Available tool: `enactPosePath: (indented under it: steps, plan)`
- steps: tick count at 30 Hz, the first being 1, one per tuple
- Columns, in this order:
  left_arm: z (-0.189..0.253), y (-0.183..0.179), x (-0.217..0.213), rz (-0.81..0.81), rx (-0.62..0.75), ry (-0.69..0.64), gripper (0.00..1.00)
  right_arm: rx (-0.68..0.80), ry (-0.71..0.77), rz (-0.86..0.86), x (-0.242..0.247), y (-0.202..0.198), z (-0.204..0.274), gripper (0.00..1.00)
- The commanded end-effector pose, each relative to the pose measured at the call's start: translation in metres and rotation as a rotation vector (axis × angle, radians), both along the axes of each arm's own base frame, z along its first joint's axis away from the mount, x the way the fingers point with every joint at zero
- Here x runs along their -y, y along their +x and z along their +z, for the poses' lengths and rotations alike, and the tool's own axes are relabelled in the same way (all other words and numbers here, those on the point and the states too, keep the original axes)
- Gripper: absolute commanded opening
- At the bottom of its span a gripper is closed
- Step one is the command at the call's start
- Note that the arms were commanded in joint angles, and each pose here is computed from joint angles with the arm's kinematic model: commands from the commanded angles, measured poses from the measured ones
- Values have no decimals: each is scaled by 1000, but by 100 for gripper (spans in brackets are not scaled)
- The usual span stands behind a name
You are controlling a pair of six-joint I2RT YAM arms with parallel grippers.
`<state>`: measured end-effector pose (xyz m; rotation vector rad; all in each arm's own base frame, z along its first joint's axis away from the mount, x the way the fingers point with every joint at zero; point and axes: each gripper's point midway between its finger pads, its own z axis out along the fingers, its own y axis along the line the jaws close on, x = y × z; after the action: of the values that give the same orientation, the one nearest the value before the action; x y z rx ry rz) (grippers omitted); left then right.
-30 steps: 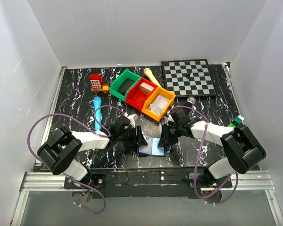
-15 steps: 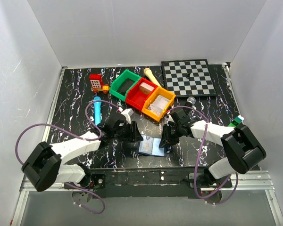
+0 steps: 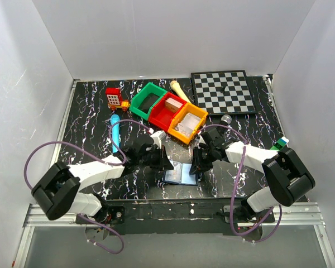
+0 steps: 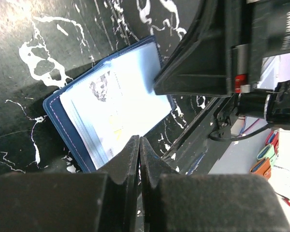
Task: Take the credit cards out of the card holder
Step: Open the card holder at the center of the board, then remove the credit card from the card holder.
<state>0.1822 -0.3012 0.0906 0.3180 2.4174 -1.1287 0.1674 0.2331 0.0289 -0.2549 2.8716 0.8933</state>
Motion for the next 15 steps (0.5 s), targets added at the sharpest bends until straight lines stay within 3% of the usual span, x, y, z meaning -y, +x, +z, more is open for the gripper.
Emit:
enactPosePath:
  steps: [1,15]
  plan:
    - [-4,-3,12,-41,-20,-43,0,47,-21,22,-2,9,8,26]
    - [-47,-6,2,-12,-82,46,0,74,-29,33,-2,12,15,26]
